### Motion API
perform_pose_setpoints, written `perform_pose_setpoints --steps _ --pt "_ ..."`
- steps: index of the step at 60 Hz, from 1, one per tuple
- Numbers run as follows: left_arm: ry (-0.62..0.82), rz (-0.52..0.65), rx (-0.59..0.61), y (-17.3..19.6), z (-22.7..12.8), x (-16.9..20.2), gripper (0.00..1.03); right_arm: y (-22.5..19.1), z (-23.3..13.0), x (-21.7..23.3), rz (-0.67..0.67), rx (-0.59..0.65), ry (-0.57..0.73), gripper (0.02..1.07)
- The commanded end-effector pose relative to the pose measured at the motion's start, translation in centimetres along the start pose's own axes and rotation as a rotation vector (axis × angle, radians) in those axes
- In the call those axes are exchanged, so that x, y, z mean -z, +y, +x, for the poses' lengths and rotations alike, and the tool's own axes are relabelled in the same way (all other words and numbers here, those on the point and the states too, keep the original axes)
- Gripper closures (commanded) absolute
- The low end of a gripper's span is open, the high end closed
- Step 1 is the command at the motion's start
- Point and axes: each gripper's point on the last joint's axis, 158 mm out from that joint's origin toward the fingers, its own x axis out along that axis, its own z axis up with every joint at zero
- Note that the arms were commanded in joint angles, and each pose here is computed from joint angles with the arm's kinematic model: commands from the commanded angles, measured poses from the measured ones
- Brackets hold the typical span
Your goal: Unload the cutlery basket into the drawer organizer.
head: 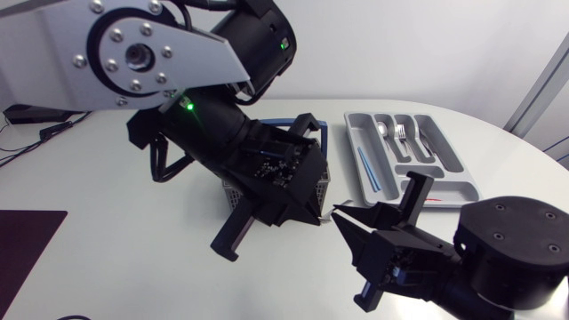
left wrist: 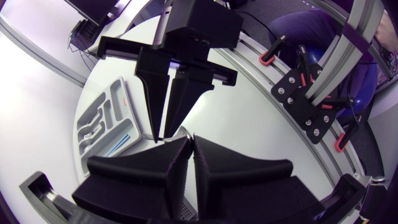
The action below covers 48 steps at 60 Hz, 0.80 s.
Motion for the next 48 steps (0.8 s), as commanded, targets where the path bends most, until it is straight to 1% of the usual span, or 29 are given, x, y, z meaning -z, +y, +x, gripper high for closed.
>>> perform_pose_setpoints --steps 1,7,10,12,14,18,20,21,24,27,33,36,43,45,48 --pt "-0.004 -0.038 0.025 -0.4 0.7 0.5 0.91 -0.7 0.0 -0.9 -0.013 0.019 -0.019 0.97" --pt "-0.003 -0.039 0.022 -0.3 0.6 0.6 0.91 -0.7 0.0 -0.9 -0.012 0.017 -0.018 1.01" --pt "-0.004 -0.042 0.020 -0.2 0.6 0.6 0.91 -0.6 0.0 -0.8 -0.010 0.014 -0.015 1.01" --pt "-0.005 -0.044 0.019 -0.2 0.5 0.6 0.89 -0.5 0.0 -0.8 -0.011 0.009 -0.012 1.01" --pt "-0.005 -0.047 0.016 -0.1 0.5 0.5 0.82 -0.3 0.1 -0.6 -0.010 0.005 -0.008 1.01" --pt "-0.005 -0.064 0.004 0.4 0.3 0.6 0.61 0.1 0.1 -0.4 -0.009 -0.007 -0.002 1.01" --pt "-0.006 -0.071 -0.001 0.6 0.2 0.5 0.53 0.3 0.1 -0.1 -0.008 -0.013 0.006 1.01" --pt "-0.007 -0.076 -0.005 0.8 0.1 0.5 0.45 0.4 0.1 0.0 -0.009 -0.015 0.008 1.01" --pt "-0.008 -0.089 -0.019 1.4 -0.2 0.4 0.30 0.6 0.0 0.2 -0.010 -0.017 0.013 1.01" --pt "-0.010 -0.099 -0.036 2.0 -0.6 0.4 0.20 0.6 -0.2 0.5 -0.013 -0.015 0.017 1.01" --pt "-0.014 -0.133 -0.074 3.3 -1.4 0.5 0.07 0.5 -0.8 1.4 -0.020 -0.008 0.032 1.01" --pt "-0.018 -0.149 -0.098 4.0 -1.8 0.6 0.06 0.4 -1.1 1.9 -0.032 -0.002 0.041 1.01" --pt "-0.029 -0.222 -0.219 7.4 -3.4 2.0 0.06 -0.7 -1.8 4.0 -0.052 0.046 0.075 1.01" --pt "-0.024 -0.244 -0.241 8.0 -3.8 2.8 0.06 -1.1 -1.9 4.9 -0.050 0.061 0.089 1.01" --pt "-0.012 -0.256 -0.239 8.1 -3.6 3.8 0.06 -1.7 -2.1 6.2 -0.044 0.084 0.110 1.01"
